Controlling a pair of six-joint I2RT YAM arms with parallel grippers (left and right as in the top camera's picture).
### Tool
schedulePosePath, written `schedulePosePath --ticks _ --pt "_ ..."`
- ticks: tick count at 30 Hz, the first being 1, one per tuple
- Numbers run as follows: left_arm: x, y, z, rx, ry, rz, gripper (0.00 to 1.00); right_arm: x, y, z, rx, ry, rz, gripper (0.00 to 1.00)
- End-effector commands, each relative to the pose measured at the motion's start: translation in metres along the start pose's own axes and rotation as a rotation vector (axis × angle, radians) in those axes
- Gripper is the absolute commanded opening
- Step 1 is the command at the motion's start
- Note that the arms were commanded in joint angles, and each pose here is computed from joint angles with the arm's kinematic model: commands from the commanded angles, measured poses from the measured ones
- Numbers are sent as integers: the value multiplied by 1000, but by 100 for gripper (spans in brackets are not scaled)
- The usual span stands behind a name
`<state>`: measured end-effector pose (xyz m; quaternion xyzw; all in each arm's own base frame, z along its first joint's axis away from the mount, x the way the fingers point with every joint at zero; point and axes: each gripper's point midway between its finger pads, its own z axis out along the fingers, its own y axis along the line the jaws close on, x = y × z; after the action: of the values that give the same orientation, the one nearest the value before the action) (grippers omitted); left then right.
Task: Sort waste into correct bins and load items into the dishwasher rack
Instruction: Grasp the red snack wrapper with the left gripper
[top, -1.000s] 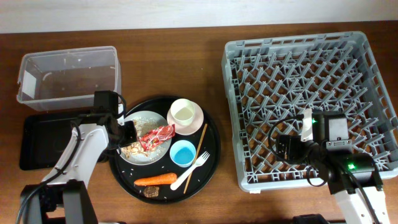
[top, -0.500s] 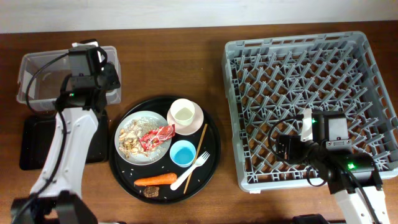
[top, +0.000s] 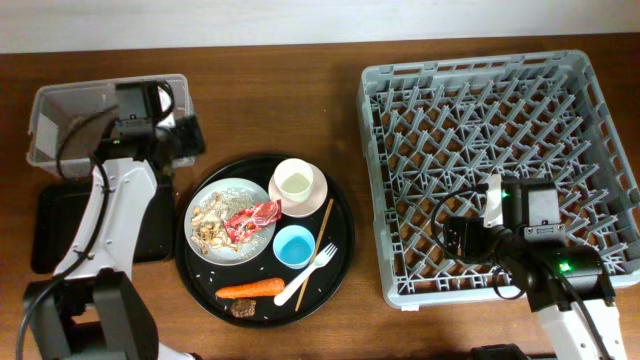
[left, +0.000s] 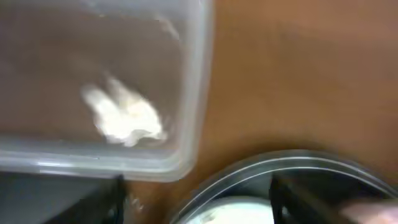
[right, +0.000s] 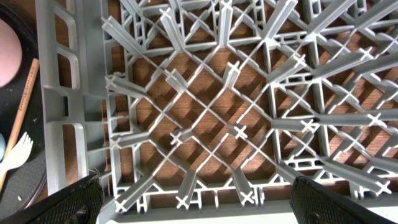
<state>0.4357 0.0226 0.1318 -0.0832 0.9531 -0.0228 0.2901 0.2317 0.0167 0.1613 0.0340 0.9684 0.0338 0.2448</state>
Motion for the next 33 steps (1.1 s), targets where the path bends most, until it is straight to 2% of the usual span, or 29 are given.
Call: schedulePosePath --ticks 1,3,5,7,9,13,16,17,18,20,22,23,28,30,33 --pt "65 -61 -23 256 270 24 72 -6 -3 -4 15 -22 9 99" --pt "104 -67 -33 230 421 51 72 -7 -3 -4 15 -25 9 99" --pt "127 -77 -36 222 485 150 73 -7 -3 -4 15 -25 9 99" --pt "139 -80 -31 233 497 237 78 -7 -3 -4 15 -24 9 99" --pt "148 -69 -17 176 495 252 79 -7 -3 -4 15 -24 9 99" --pt "164 -69 -1 209 478 293 77 -7 -3 -4 15 -24 9 99" --pt "165 -75 4 244 455 287 57 -7 -3 -4 15 -24 9 99" --pt "164 -77 4 255 451 285 47 -7 -3 -4 16 -24 9 99" --pt "163 -77 4 255 449 285 32 -7 -3 -4 16 -24 9 99" --pt "165 -77 4 254 455 284 13 -7 -3 -4 15 -24 9 99" --pt "167 -76 2 252 468 283 4 -7 -3 -4 16 -24 9 99" --pt "168 -76 2 251 472 283 1 -7 -3 -4 15 -24 9 99" --pt "160 -76 -1 248 453 280 0 -7 -3 -4 15 -24 9 99" --pt "123 -73 -18 216 368 278 0 -7 -3 -4 16 -24 9 99" --pt "51 -44 -44 112 175 226 0 -7 -3 -4 15 -24 9 99"
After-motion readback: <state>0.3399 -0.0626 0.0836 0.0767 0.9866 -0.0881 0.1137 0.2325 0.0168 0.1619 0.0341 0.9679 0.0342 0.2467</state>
